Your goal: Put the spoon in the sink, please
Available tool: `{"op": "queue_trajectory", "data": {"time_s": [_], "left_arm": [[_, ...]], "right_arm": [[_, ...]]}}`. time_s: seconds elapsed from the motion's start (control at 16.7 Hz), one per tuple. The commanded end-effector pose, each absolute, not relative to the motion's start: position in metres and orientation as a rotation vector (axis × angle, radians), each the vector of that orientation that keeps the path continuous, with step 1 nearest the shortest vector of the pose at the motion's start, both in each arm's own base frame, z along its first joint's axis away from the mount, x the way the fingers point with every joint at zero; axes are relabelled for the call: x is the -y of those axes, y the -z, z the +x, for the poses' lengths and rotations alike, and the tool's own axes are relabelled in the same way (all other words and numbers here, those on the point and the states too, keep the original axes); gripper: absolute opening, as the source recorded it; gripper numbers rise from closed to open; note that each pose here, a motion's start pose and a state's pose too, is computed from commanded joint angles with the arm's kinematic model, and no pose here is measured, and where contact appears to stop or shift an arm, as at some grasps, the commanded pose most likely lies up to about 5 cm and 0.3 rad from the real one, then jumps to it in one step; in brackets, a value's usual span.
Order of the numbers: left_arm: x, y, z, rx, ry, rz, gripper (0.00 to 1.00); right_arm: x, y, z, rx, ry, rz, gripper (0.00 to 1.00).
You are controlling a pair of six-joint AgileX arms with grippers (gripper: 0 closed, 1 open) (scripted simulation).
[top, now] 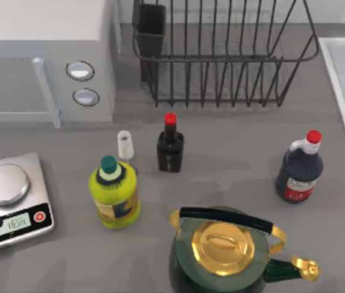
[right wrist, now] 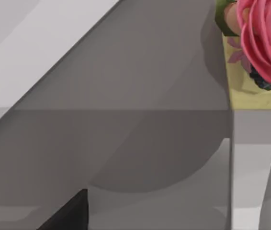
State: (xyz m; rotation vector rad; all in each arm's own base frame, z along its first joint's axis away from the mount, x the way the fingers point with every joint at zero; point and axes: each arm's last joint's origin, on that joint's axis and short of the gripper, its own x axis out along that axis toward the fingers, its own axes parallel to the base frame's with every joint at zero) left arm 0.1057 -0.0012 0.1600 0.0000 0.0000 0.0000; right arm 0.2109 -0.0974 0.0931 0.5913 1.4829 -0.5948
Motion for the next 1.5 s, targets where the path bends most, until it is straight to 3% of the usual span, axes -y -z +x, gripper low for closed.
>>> {"op": "queue_trajectory", "data": {"time_s": [0.06, 0.84, 1.32, 1.5], "left_arm": [[0.001, -0.16, 0.106, 0.0, 0.0, 0.0, 1.0], [0.001, -0.16, 0.106, 0.0, 0.0, 0.0, 1.0], [0.001, -0.16, 0.106, 0.0, 0.0, 0.0, 1.0], [0.001, -0.16, 0.106, 0.0, 0.0, 0.0, 1.0]], "right_arm": [[0.097, -0.093, 0.211, -1.483, 0.595, 0.591, 1.0], [0.097, -0.093, 0.211, -1.483, 0.595, 0.591, 0.02], [0.097, -0.093, 0.211, -1.483, 0.595, 0.591, 0.0], [0.099, -0.118, 0.215, -1.443, 0.604, 0.577, 0.0]]}}
